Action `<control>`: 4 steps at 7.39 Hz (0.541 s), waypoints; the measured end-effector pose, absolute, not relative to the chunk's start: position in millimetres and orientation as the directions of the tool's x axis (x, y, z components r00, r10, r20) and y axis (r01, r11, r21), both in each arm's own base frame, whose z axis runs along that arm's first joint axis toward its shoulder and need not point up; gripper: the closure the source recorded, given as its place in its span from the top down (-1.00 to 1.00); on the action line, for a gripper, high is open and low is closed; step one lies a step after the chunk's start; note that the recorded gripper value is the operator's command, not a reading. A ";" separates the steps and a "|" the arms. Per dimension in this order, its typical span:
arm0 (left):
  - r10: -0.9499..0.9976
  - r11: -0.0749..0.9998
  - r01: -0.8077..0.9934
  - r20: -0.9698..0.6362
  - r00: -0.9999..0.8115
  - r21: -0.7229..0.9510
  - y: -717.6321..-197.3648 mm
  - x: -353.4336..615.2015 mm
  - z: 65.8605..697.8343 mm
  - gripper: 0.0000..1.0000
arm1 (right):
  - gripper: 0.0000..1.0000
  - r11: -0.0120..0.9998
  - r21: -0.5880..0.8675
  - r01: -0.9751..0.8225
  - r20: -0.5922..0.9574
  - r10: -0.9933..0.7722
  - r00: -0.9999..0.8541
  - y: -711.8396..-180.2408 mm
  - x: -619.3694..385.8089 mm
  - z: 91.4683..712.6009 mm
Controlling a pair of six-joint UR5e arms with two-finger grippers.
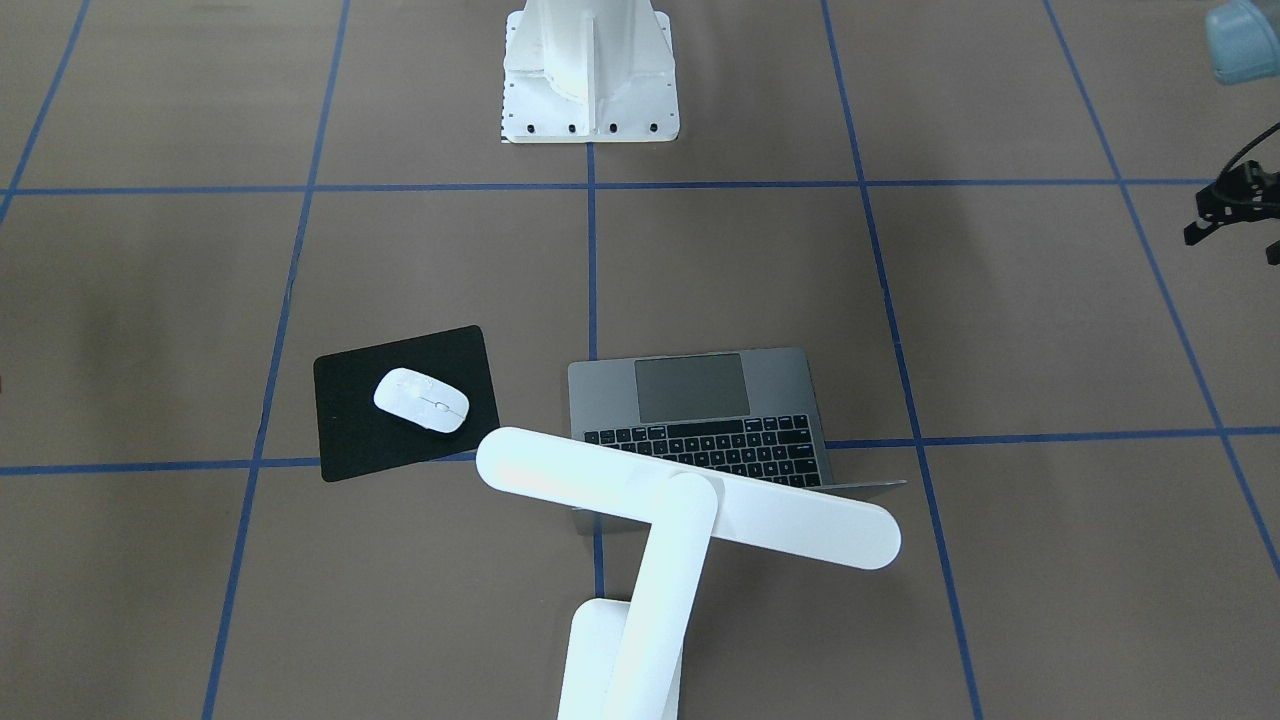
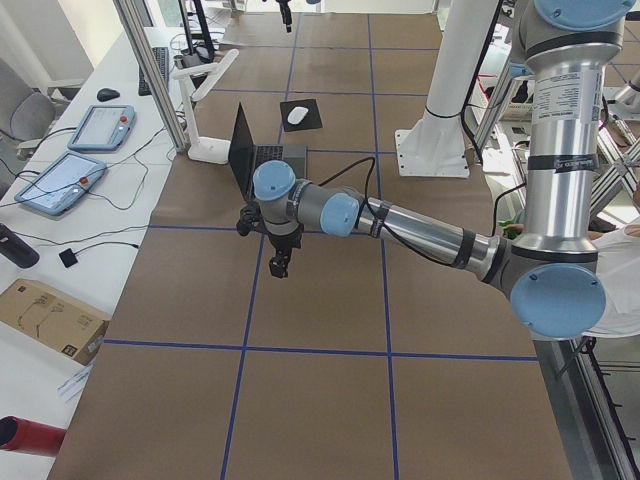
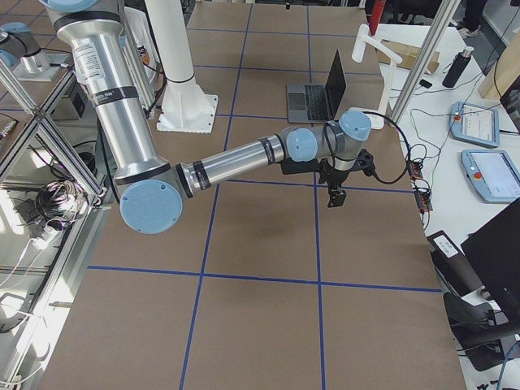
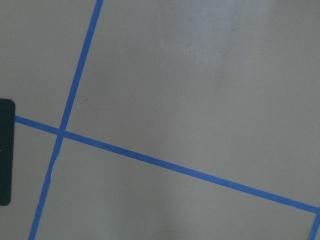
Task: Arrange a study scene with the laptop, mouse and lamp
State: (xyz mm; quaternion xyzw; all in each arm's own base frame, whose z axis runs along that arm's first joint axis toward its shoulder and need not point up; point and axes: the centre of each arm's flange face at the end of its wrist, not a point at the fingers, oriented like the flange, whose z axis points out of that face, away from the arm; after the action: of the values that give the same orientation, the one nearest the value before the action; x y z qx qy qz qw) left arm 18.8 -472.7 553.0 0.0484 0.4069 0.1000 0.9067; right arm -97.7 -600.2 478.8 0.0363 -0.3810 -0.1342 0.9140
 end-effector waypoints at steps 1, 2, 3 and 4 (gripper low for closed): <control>0.198 0.980 -0.122 -0.719 0.666 0.156 -471.3 1.8 567.0 0.99 | 0.98 0.964 0.164 0.207 0.686 -0.263 0.679 -594.5 -94.0 479.8; 0.201 0.979 -0.125 -0.701 0.684 0.158 -470.7 -8.7 577.8 0.99 | 0.98 0.969 0.156 0.190 0.683 -0.245 0.689 -588.9 -90.0 479.4; 0.205 0.979 -0.132 -0.691 0.693 0.158 -470.0 -13.4 584.8 0.99 | 0.98 0.973 0.150 0.175 0.679 -0.230 0.698 -584.0 -85.1 479.7; 0.206 0.978 -0.135 -0.687 0.696 0.157 -469.5 -15.1 587.6 0.99 | 0.98 0.976 0.146 0.161 0.679 -0.217 0.702 -579.4 -78.2 481.0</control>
State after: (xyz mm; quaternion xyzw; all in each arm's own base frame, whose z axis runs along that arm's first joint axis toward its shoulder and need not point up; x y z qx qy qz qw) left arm -15.1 -469.5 587.6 0.0472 0.3783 0.0928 0.9198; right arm -78.2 -579.4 481.0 0.0380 -0.3724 -0.1025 0.9216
